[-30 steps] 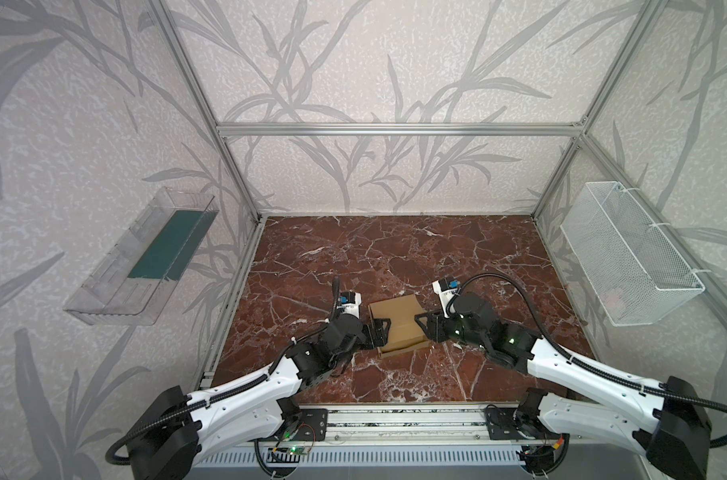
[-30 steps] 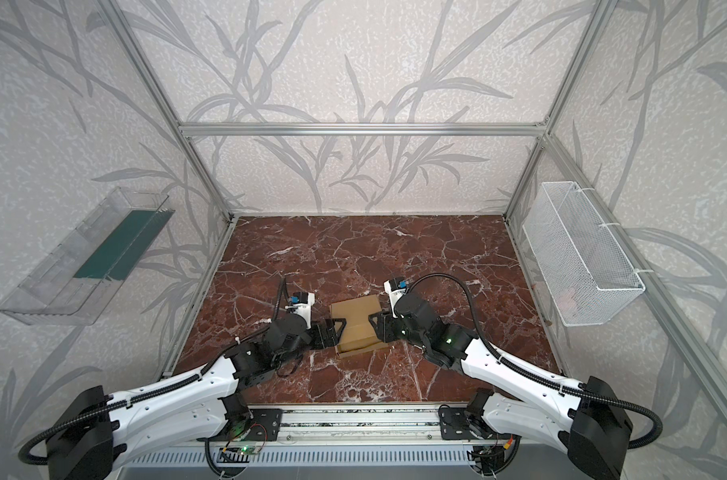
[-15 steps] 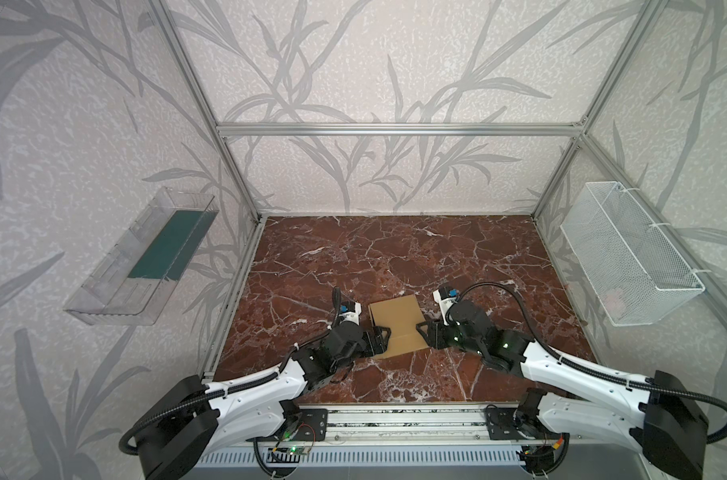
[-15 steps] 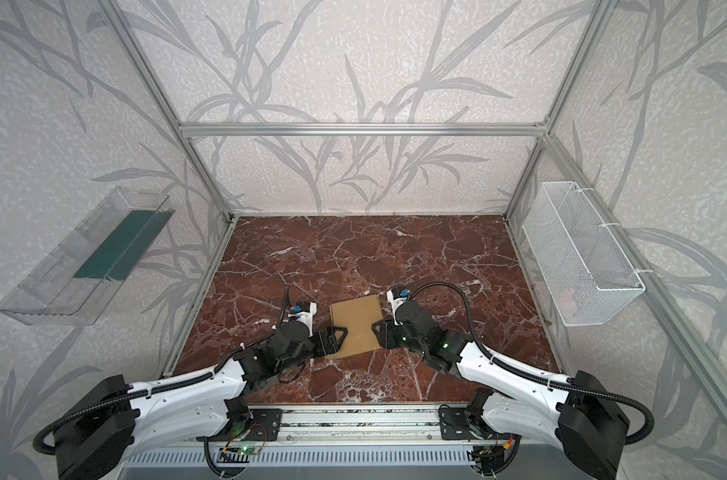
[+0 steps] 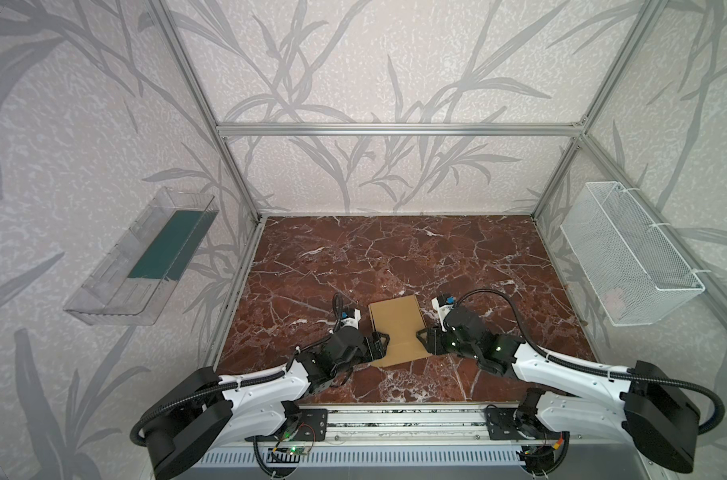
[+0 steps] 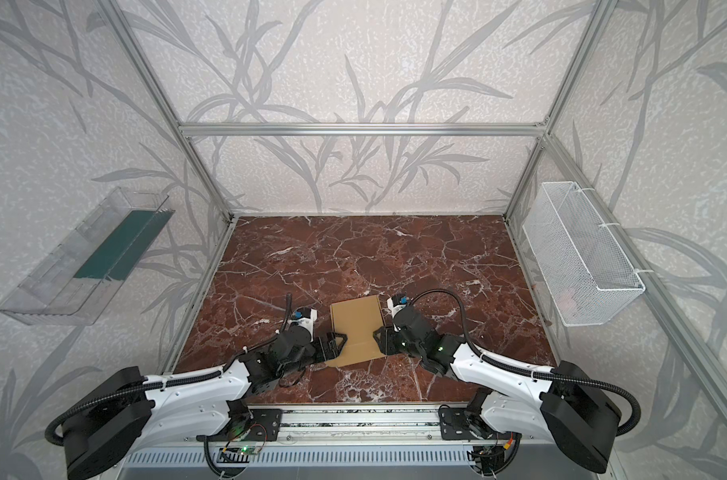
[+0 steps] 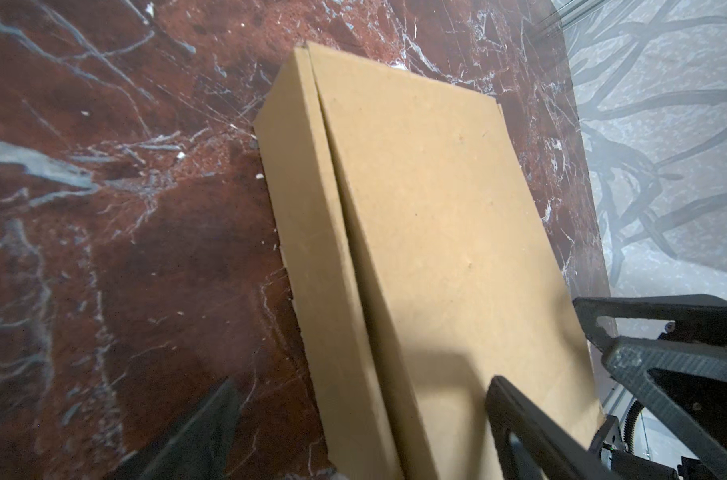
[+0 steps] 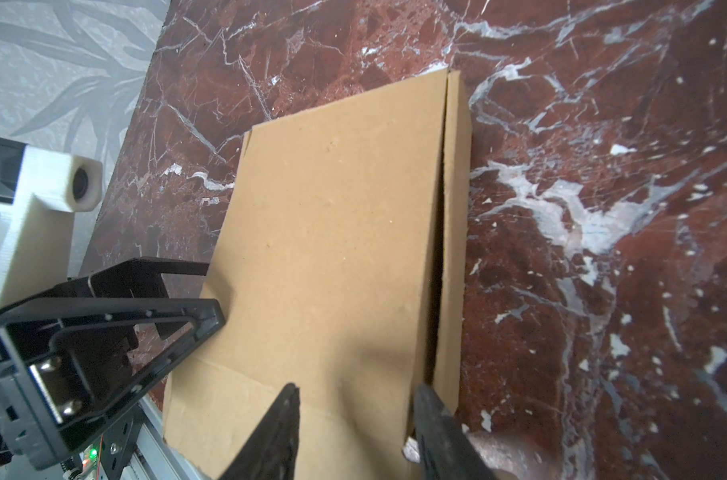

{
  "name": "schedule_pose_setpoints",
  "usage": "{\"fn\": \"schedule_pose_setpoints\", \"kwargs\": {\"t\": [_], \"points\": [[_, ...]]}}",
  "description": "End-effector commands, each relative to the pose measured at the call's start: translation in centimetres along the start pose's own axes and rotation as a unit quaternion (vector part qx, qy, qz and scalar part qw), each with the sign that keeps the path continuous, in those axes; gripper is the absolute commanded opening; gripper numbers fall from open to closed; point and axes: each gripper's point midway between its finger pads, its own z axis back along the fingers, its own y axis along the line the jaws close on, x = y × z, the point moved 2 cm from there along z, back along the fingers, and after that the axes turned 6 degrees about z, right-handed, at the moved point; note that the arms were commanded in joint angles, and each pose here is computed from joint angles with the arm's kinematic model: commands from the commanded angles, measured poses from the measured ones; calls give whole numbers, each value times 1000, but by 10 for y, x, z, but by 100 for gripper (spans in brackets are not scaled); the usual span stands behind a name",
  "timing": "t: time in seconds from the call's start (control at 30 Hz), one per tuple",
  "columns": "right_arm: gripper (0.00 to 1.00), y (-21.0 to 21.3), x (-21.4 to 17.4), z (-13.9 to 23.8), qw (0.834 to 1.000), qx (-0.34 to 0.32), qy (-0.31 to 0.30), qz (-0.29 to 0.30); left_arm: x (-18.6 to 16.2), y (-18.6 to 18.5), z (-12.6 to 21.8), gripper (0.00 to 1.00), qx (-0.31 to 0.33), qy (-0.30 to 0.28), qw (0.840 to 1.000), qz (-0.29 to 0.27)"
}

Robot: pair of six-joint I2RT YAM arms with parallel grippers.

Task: Fold the paper box
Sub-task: 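Press the lid flat onto the box with both grippers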

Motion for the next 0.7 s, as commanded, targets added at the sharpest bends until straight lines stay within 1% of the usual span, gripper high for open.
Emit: {"fn": "schedule_pose_setpoints", "kwargs": {"t": [0.0,0.27,0.37,0.43,0.47,0.53,0.67], "points": [[46,-6,-6,-4,1000,-4,3,-7,-3,2,-2,94,-2,0,1000,7],[46,-11,-9,-5,1000,-21,11,4,-2,1,-3,94,5,1,1000,-8],[46,-8,0,4,999,-28,5,23,11,-7,5,95,7,-23,999,-25],[46,-8,10,14,998,-43,-8,37,23,-12,14,97,18,-40,998,-45],[47,-8,15,20,997,-51,-14,56,30,-16,21,99,24,-50,997,-57],[48,-8,24,30,995,-62,-29,76,42,-21,32,99,33,-67,995,-73],[49,-13,32,37,994,-65,-25,86,53,-24,44,99,39,-74,993,-78]]}}
